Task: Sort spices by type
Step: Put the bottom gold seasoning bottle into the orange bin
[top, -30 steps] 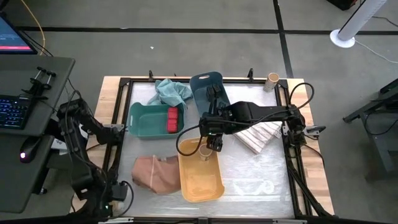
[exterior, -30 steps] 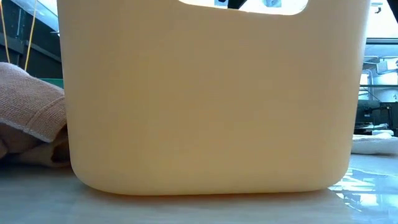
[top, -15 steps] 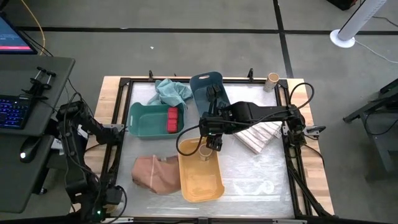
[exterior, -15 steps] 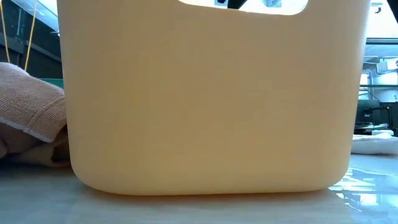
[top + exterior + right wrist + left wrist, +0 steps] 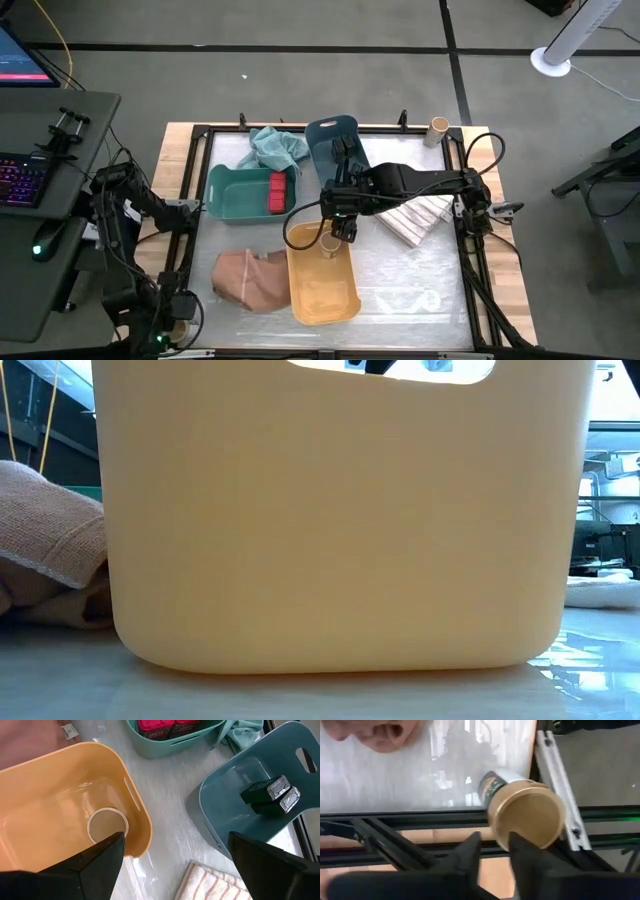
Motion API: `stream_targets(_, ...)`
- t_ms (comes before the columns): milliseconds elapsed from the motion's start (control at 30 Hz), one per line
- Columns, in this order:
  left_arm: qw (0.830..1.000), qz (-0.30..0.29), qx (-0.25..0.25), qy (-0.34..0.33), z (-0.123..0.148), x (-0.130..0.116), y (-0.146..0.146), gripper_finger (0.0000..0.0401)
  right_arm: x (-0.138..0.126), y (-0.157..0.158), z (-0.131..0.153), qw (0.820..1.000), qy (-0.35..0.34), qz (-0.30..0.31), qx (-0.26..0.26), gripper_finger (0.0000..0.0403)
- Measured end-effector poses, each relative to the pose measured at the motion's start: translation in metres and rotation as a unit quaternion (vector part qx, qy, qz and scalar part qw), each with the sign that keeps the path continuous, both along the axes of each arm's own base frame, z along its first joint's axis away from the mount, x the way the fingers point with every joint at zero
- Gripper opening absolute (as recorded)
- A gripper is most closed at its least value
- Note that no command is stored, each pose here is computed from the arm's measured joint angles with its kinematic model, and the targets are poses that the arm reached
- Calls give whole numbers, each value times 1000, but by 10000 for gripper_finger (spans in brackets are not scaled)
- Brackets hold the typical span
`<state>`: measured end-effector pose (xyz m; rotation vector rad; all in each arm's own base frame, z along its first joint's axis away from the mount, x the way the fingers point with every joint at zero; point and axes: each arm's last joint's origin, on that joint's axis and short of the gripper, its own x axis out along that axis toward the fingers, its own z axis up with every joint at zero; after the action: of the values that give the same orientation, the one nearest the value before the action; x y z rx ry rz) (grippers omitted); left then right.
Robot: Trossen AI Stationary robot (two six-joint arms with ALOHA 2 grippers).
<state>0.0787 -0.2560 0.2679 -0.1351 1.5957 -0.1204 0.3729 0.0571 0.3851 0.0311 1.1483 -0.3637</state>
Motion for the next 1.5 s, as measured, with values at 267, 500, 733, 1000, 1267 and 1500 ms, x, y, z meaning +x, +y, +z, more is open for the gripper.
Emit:
stream_targets(267, 998, -8, -66, -9, -2, 4, -20, 2, 0, -3, 0, 1000, 0, -4, 0, 350)
stream_targets(500, 999, -5, -33, 8, -17, 6, -26, 0, 0, -3, 0, 1000, 0, -3, 0, 350)
stream_targets(733, 1000, 4, -20, -8, -18, 15, -23, 0, 1, -3, 0, 1000, -2, -3, 0, 350)
stream_targets(1000, 998, -19, 21, -60, -18, 41, -8, 0, 1, -3, 0, 1000, -2, -4, 0, 350)
stream_targets(1267, 992, -53, 54, -98, -19, 83, 17, 0, 1, -2, 0, 1000, -2, -4, 1, 350)
stream_targets(1500, 996, -64, -17, -59, -2, 85, 32, 0, 1, -2, 0, 1000, -4, -12, 4, 350)
